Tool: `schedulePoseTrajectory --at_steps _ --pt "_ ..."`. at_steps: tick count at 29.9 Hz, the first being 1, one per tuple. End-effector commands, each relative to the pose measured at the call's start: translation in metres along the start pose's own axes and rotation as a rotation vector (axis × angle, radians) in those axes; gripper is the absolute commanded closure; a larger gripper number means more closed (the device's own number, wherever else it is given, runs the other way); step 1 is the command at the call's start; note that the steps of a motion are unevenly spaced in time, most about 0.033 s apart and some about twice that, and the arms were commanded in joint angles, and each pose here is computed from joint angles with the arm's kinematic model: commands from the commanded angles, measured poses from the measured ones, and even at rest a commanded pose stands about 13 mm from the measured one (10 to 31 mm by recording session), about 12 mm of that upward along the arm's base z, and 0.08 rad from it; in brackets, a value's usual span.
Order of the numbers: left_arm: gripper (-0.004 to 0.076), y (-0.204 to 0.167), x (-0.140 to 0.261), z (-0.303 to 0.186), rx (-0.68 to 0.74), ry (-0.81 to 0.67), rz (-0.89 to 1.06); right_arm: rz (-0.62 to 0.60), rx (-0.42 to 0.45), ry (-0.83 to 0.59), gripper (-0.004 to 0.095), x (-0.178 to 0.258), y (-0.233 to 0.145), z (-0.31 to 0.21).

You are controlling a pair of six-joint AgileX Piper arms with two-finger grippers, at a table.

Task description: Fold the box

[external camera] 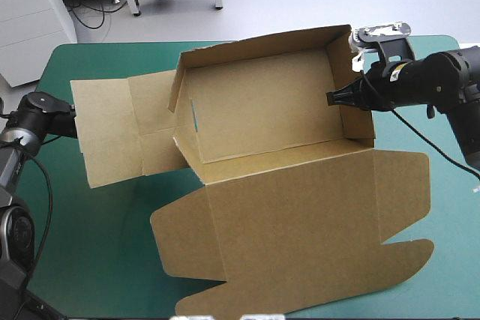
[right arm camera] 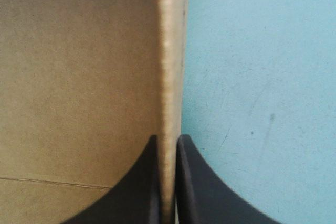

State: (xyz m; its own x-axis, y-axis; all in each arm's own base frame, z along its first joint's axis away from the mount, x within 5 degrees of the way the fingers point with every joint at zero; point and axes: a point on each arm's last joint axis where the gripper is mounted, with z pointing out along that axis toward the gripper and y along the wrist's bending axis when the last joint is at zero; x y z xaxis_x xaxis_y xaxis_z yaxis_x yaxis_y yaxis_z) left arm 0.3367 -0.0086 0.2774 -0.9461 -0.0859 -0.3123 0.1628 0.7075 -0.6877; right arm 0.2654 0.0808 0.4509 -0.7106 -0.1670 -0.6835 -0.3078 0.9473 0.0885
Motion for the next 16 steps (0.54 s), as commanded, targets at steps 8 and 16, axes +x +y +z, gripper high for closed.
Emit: schedulePoseTrajectory --at_steps 8,16 --pt "0.0246 -0.082 0.009 -0.017 0.276 -0.055 0.129 0.05 0.058 -0.1 0.0926 -0.013 -0.006 -0.004" --pt "0.0248 -0.119 0.02 -0.008 0.372 -0.028 0.207 0.067 0.057 -0.082 0.0926 -0.014 -0.007 0.004"
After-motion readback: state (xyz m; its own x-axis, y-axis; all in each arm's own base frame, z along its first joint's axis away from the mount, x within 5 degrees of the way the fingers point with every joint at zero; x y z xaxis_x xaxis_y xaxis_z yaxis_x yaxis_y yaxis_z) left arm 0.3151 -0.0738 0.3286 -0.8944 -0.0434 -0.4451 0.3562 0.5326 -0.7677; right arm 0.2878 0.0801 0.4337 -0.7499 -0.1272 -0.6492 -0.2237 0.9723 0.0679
